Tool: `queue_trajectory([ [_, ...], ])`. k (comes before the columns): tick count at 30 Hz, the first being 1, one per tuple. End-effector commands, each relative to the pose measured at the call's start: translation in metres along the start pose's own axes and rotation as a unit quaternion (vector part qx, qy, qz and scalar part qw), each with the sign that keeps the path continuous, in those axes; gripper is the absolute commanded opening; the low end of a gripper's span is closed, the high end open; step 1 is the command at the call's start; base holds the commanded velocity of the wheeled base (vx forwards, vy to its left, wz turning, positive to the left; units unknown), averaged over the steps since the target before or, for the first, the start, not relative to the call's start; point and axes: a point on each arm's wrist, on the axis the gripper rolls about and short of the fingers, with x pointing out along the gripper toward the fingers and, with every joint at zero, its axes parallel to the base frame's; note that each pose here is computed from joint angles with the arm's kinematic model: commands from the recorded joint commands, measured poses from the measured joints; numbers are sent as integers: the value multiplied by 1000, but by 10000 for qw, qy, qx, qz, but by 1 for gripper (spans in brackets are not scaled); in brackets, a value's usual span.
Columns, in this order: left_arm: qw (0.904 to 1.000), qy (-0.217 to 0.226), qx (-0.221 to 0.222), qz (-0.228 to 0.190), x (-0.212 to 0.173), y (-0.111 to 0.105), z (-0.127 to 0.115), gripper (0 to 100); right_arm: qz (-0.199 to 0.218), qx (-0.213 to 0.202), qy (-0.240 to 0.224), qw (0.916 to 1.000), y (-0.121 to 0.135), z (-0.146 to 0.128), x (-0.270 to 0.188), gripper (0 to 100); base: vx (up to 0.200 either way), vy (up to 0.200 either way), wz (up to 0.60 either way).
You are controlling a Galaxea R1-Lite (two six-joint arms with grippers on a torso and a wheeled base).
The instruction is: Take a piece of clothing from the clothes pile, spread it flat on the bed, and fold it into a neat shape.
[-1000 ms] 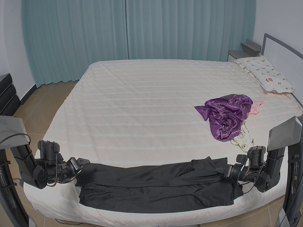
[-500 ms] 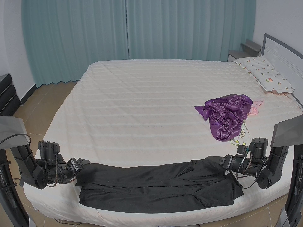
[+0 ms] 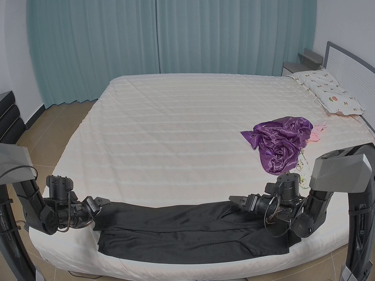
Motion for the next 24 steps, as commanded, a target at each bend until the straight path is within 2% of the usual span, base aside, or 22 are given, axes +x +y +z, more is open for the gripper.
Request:
queue_trajectory([
  [1,10000,27,-18,25,1,2,-1,100,-37,14,117,9999,0,-3,8,100,0,0,0],
  [7,10000,27,-18,25,1,2,-1,100,19,-41,268,9996,7,-6,22,100,0,0,0],
  [17,10000,68,-24,69,4,4,-2,100,385,-102,58,9992,16,4,43,100,0,0,0],
  [21,10000,73,-24,63,4,4,-2,100,754,414,-225,9960,28,14,48,100,0,0,0],
  [24,10000,68,-24,69,4,4,-2,100,861,550,-342,9942,27,13,51,100,0,0,0],
])
